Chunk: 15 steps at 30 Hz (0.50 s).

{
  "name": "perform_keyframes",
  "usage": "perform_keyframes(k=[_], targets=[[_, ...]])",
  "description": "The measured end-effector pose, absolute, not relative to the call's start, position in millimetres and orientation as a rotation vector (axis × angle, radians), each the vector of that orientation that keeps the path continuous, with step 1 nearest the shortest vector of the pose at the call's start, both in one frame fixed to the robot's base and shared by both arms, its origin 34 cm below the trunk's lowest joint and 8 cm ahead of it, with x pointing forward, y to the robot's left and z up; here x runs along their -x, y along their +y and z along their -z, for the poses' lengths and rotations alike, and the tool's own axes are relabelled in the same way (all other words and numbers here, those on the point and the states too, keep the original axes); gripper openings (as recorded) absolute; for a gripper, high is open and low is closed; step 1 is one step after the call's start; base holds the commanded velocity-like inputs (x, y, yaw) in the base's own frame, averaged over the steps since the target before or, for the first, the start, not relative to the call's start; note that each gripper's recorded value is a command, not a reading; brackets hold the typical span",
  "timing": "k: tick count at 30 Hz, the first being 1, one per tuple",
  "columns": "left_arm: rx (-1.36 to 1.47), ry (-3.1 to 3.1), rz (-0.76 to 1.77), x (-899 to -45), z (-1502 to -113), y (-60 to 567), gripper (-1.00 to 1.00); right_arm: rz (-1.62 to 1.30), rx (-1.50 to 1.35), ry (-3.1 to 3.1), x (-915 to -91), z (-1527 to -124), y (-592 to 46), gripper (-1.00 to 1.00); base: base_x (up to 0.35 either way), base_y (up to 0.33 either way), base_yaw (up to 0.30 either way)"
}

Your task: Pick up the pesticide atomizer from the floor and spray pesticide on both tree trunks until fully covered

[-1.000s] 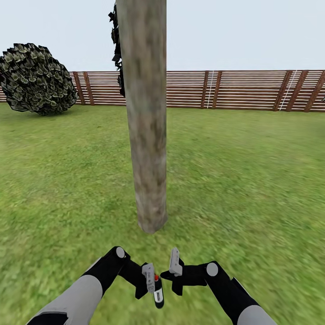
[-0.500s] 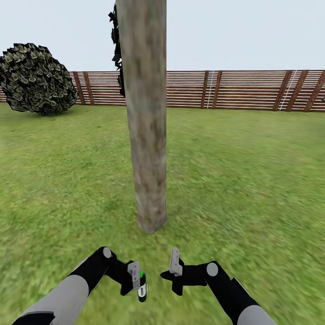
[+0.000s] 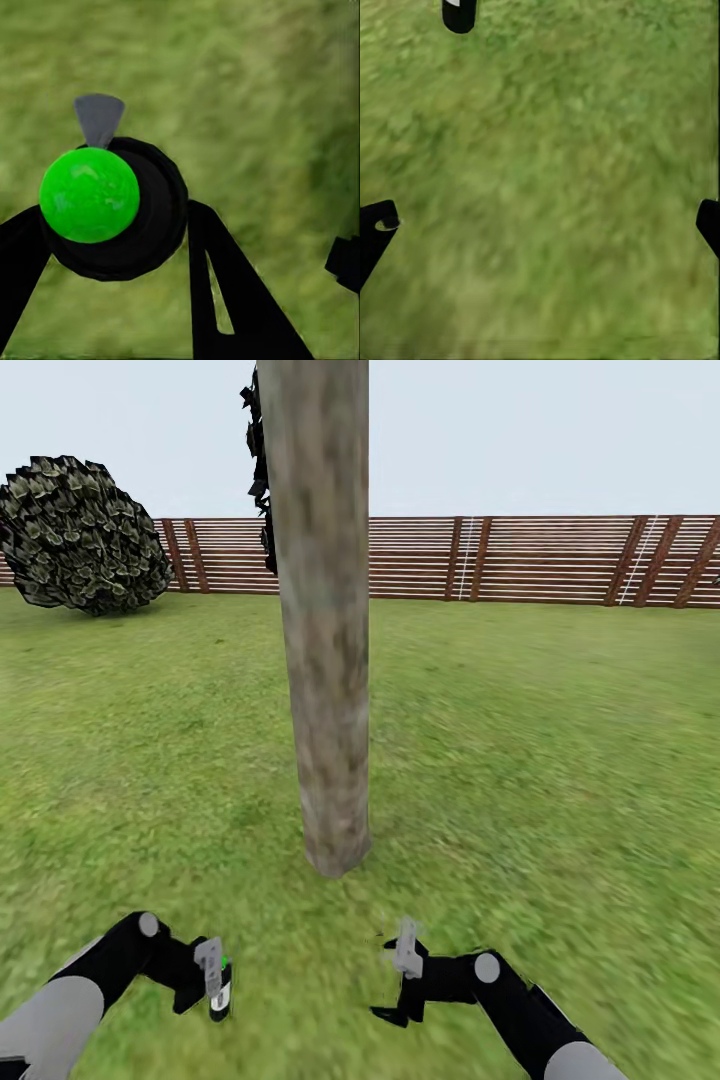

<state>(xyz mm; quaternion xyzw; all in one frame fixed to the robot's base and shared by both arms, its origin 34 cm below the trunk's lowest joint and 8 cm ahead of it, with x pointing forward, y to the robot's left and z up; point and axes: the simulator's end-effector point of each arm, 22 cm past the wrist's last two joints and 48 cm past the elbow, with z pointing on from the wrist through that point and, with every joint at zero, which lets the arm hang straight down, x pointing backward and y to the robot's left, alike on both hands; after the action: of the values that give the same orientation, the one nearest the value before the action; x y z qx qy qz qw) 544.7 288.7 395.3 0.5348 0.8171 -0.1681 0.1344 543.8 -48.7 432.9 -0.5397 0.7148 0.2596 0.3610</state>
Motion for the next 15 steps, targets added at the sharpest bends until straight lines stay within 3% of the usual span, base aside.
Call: perform_keyframes(k=[3,8,11,15], targets=[[-1.425,2.362,0.405,-567.4,-396.2,291.2,-1.0,-0.544,1.313,1.974,-546.9,-397.6,-98.4,1.0,0.0,0.0,0.0],[-0.938,2.362,0.286,-615.6,-401.0,303.6,-1.0,-0.075,0.992,2.308,-522.2,-311.6,-226.5,1.0,0.0,0.0,0.0],[-0.641,2.358,0.199,-639.5,-405.8,325.1,-1.0,0.2,0.632,2.361,-527.1,-310.5,-285.5,1.0,0.0,0.0,0.0],[-0.397,2.486,0.188,-635.7,-392.0,325.5,-1.0,0.277,0.229,2.346,-530.2,-321.0,-320.9,1.0,0.0,0.0,0.0]])
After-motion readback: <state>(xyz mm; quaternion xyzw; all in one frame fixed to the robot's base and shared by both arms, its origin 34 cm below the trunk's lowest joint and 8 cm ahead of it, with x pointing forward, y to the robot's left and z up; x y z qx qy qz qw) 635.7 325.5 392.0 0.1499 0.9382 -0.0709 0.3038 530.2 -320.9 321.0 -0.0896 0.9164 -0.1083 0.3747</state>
